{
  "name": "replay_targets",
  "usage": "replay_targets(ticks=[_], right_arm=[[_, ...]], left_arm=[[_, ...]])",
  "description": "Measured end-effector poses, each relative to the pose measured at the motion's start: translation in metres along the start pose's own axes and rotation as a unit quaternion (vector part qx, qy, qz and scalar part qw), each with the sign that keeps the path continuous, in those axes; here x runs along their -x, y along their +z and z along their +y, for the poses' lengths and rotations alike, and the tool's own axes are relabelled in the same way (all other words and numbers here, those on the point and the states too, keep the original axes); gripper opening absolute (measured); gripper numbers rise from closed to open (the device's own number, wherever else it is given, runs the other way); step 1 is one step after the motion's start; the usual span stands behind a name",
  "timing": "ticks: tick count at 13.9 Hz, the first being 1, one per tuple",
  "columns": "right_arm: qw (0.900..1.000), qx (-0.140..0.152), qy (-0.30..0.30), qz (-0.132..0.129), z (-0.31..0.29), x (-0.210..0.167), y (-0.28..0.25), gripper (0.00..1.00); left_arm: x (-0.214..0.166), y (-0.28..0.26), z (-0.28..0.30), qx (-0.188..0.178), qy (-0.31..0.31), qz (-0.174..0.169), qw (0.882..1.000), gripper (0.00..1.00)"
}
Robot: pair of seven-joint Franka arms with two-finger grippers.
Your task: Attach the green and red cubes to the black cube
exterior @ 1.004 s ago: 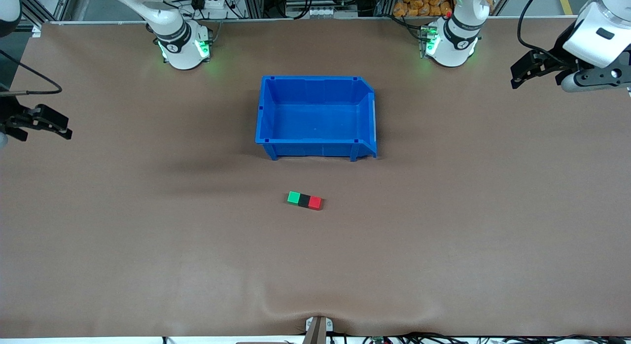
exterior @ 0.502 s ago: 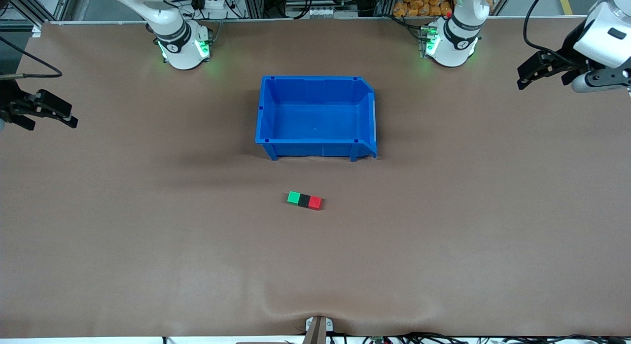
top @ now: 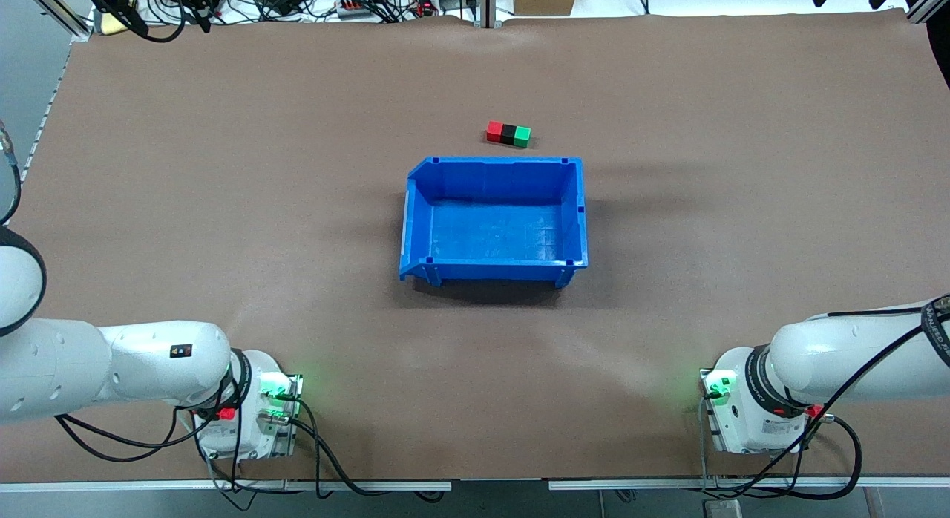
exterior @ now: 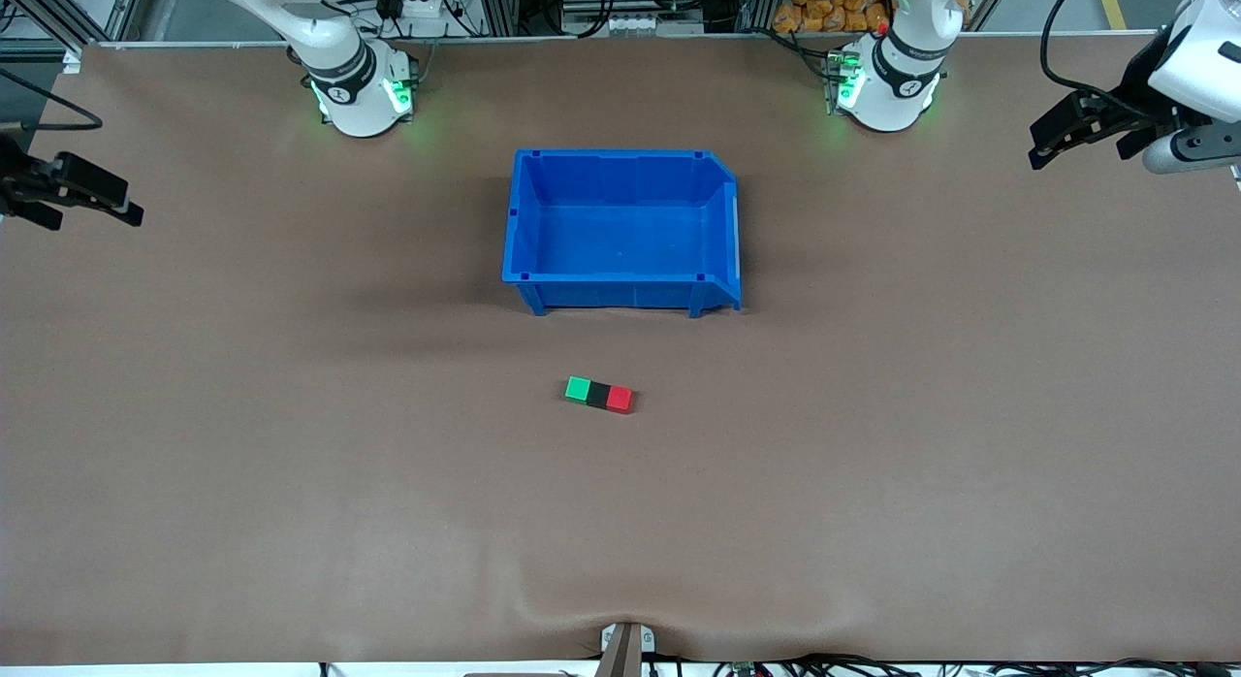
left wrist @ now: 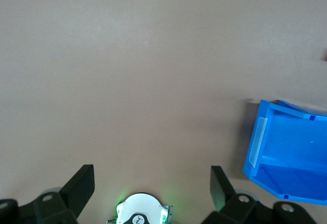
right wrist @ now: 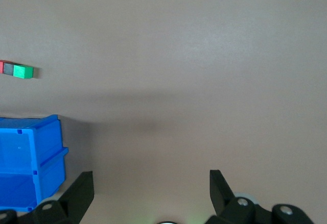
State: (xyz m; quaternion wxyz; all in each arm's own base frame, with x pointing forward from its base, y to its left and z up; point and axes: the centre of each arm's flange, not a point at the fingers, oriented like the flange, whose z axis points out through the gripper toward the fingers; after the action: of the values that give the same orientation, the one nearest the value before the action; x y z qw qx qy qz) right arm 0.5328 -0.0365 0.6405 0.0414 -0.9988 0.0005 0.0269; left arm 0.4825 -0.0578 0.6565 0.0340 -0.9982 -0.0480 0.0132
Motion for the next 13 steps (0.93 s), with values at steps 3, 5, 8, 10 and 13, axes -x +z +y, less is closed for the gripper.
replay_targets(ticks=[3,5,8,10,13], right_arm=[[1.0,0.003,-0.003,0.002,-0.0026,-0.0003,-0.0009,1.0],[1.0,0.015,-0.005,0.003,-0.0037,-0.0007,-0.0012,1.0],[0.999,0.03,-0.01,0.001,-0.0069,-0.0009,-0.0009,1.0],[0.999,0.031,-0.01,0.001,-0.0067,-0.0008,-0.0009,1.0],[0.999,0.031,-0.009,-0.001,-0.0062,-0.0004,-0.0006,1.0]], left_arm=[[0.0011,0.0018,-0.0003,-0.001,0.0,-0.008,1.0,1.0],[0.0007,0.0026,-0.0002,-0.002,0.0,-0.009,1.0,1.0],[0.0007,0.0028,-0.0004,-0.002,0.0,-0.009,1.0,1.0],[0.0007,0.0028,-0.0005,-0.002,0.0,-0.009,1.0,1.0],[0.0007,0.0028,-0.0006,-0.002,0.0,-0.01,1.0,1.0]])
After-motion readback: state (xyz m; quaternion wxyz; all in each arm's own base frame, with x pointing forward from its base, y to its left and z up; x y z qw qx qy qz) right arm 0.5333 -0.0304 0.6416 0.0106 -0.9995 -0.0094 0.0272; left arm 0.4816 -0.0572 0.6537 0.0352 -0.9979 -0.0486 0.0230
